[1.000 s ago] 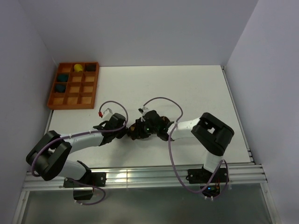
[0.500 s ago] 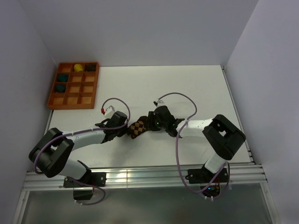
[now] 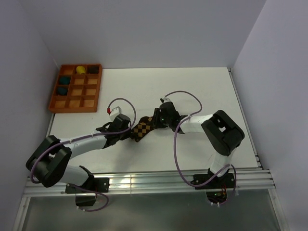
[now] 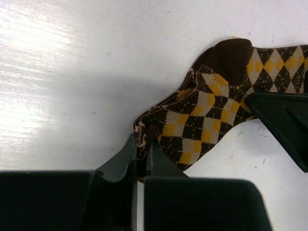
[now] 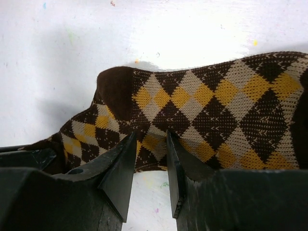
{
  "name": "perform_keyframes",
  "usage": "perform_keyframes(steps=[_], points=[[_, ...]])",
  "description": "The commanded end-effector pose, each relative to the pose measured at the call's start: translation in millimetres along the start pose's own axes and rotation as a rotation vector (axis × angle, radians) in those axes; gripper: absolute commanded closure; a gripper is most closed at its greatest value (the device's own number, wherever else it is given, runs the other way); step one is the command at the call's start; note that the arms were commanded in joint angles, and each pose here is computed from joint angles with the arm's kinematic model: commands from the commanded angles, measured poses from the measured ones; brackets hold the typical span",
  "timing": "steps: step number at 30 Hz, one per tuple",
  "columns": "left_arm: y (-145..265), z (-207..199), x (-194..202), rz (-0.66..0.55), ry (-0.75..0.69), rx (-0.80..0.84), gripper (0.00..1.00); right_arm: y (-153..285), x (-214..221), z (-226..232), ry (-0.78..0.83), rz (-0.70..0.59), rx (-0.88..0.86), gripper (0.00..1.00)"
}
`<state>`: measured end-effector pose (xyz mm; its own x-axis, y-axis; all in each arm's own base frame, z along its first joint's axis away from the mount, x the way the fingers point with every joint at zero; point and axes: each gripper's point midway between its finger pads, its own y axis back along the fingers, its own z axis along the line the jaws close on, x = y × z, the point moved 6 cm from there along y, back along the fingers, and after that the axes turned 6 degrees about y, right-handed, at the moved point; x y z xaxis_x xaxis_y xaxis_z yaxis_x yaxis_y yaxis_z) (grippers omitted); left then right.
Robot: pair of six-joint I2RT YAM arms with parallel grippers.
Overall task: Roll the socks
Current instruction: Roll the sock at the center of the board.
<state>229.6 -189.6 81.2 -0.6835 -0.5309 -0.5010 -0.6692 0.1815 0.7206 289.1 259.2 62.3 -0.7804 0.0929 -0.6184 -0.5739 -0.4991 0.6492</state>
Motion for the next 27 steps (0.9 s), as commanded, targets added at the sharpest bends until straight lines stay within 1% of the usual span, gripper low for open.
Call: perform_keyframes(steps=[1, 6, 8, 12, 15, 20, 22, 27], points=[[3.2, 3.9, -2.9, -0.009, -0.074, -0.022, 1.0, -4.4, 4.8, -18.4, 0.038, 0.047, 0.066, 0.61], [-13.7, 10.2, 7.3, 0.025, -0.061, -0.112, 1.0, 5.8, -4.9, -2.7, 0.145, 0.005, -0.016, 0.61], [-18.4, 8.1, 10.7, 0.032, -0.071, -0.137, 1.0, 15.7, -11.5, 6.3, 0.208, -0.047, -0.031, 0.6], [-19.5, 3.5, 13.5, 0.044, -0.074, -0.147, 1.0, 36.6, -3.2, 36.5, 0.31, -0.143, -0.12, 0.59], [-18.8, 1.6, 12.9, 0.043, -0.072, -0.152, 1.0, 45.9, 7.5, 48.2, 0.349, -0.202, -0.168, 0.57], [-18.5, 2.2, 13.1, 0.047, -0.067, -0.156, 1.0, 52.5, 30.1, 75.9, 0.371, -0.239, -0.284, 0.54], [-18.4, 2.5, 14.7, 0.053, -0.071, -0.156, 1.0, 50.2, 34.1, 84.1, 0.39, -0.252, -0.289, 0.54], [-17.7, 1.9, 15.3, 0.055, -0.064, -0.153, 1.0, 41.0, 40.7, 95.2, 0.403, -0.232, -0.292, 0.54]])
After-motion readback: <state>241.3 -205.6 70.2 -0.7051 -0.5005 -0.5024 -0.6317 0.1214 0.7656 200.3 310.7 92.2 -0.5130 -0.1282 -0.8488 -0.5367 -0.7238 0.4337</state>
